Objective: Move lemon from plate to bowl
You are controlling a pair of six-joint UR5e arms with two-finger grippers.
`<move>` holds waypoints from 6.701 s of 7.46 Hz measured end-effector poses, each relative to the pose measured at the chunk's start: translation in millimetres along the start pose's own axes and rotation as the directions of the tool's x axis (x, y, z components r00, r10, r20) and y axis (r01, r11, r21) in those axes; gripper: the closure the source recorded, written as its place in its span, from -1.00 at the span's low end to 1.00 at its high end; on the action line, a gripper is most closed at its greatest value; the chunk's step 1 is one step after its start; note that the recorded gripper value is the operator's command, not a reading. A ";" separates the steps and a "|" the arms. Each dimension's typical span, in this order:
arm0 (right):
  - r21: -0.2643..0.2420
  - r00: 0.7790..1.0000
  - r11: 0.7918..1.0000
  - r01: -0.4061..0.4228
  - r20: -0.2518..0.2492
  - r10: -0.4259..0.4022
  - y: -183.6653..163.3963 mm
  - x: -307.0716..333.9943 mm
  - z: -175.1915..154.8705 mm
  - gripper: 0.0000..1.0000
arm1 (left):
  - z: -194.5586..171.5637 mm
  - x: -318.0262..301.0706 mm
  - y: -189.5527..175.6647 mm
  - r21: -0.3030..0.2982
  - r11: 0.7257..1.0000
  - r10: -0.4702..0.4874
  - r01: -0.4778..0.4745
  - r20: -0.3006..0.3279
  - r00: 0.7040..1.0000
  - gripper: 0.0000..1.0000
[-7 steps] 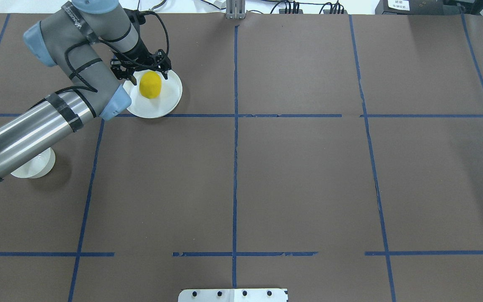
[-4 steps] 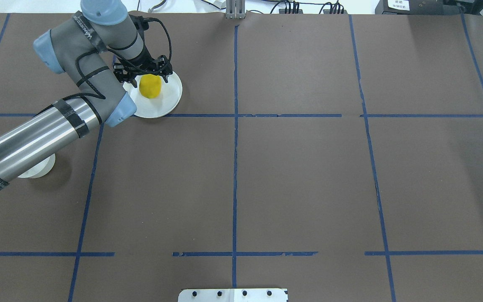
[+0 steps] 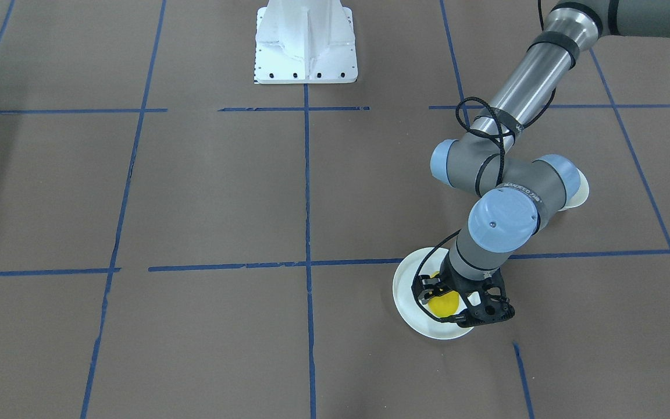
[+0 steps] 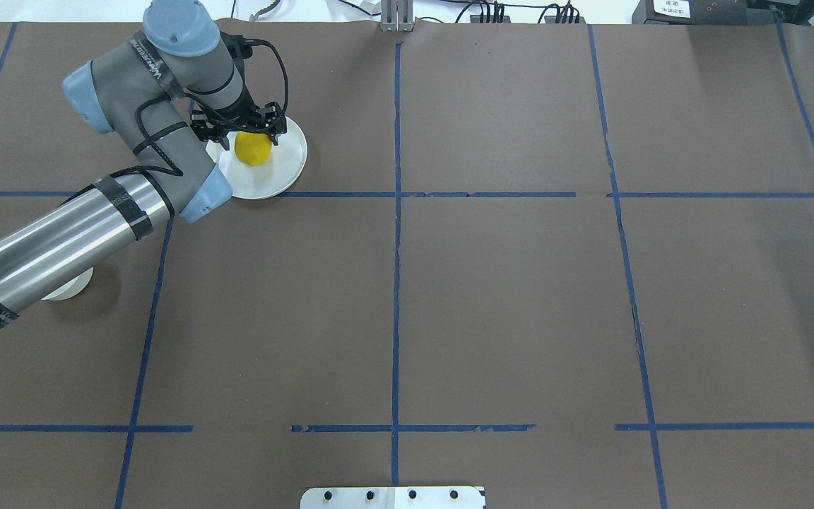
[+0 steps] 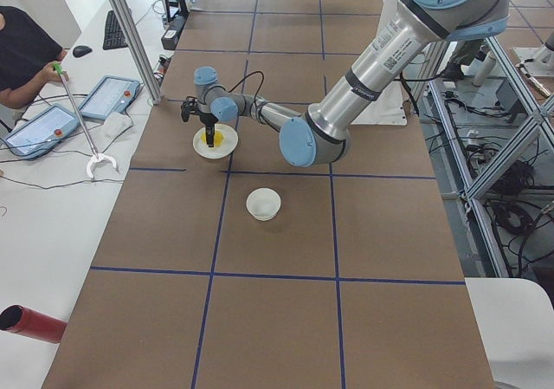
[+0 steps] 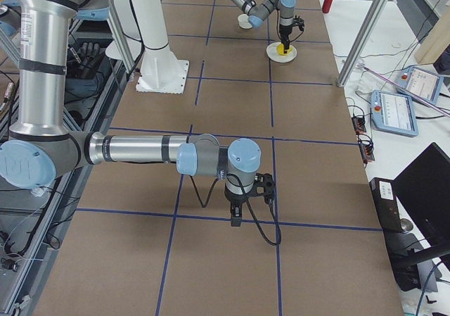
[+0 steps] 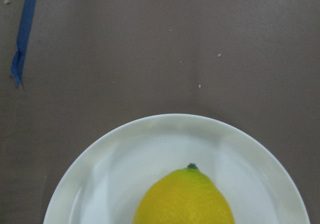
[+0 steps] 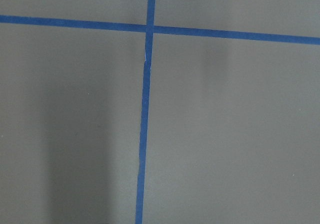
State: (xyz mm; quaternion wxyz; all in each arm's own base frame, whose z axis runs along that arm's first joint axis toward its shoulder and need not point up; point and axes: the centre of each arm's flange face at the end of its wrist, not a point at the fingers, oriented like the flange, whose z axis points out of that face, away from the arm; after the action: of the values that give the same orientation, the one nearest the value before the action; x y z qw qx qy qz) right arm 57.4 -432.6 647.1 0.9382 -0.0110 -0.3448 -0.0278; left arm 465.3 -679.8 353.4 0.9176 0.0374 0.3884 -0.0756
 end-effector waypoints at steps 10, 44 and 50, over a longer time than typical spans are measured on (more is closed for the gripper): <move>0.000 1.000 1.000 0.000 0.000 0.000 0.0 0.0 0.0 -1.00 | -117.0 -224.6 146.8 0.006 0.998 0.068 -0.068 0.027 0.997 1.00; 0.000 1.000 1.000 0.000 0.000 0.000 0.0 0.0 0.0 -1.00 | -230.4 -605.6 178.7 -0.090 0.975 0.203 -0.204 -0.022 0.979 -1.00; 0.000 1.000 1.000 0.000 0.000 0.000 0.0 0.0 0.0 -1.00 | -236.9 -596.1 171.0 -0.074 0.972 0.220 -0.222 -0.026 0.975 -1.00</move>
State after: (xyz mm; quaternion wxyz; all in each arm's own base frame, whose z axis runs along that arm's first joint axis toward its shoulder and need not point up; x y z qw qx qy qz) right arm 57.4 -432.6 647.1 0.9382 -0.0110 -0.3448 -0.0277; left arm -83.0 -415.7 618.7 0.9176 0.0458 0.3926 0.0422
